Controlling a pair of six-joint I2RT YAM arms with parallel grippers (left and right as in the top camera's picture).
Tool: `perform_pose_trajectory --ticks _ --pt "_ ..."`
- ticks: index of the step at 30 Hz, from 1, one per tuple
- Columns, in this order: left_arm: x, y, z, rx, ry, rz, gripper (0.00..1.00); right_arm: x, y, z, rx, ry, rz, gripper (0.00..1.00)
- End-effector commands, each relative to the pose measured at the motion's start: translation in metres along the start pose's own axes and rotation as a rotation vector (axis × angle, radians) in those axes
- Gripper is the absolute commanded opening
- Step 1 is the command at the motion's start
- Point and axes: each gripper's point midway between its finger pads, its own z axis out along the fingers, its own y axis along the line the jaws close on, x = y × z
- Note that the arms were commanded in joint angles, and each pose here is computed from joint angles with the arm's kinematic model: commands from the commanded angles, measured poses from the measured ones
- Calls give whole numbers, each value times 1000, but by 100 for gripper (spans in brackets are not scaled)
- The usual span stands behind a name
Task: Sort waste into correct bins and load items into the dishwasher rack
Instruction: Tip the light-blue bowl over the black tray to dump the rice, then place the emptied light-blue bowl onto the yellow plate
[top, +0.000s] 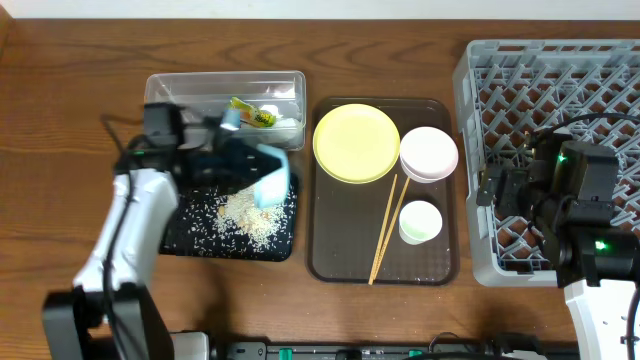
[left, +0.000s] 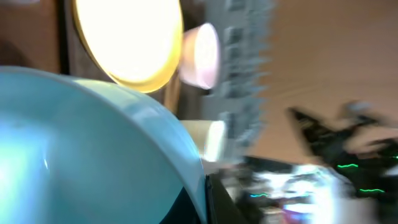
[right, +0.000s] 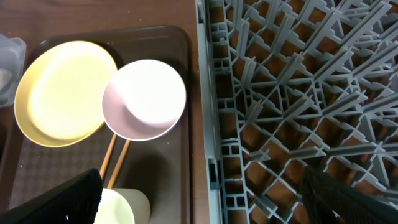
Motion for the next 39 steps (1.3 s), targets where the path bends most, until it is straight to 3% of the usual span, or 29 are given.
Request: perform_pose_trajectory --ticks 1,6,9,14,24,27,34,39 --pt "-19 8 18 -305 -107 204 6 -8 5 -4 -13 -20 -19 99" --pt "-42 -18 64 -483 -247 549 6 -8 5 -4 -13 -21 -19 99" --pt "-56 -30 87 -560 -357 665 6 -8 5 -4 -13 -21 -19 99" --pt "-61 -33 133 -541 -401 735 6 -8 5 -4 -13 -20 -19 99" --pt "-43 20 192 -539 -270 725 8 -7 5 -4 -13 -19 -19 99" --pt "-42 19 193 -534 -271 728 14 -7 5 -4 -13 -19 -19 99" --pt "-22 1 203 -393 -183 730 54 -6 5 -4 -13 -15 -18 99" --pt "7 -32 197 -220 -69 698 64 -4 5 -4 -12 -5 -17 99"
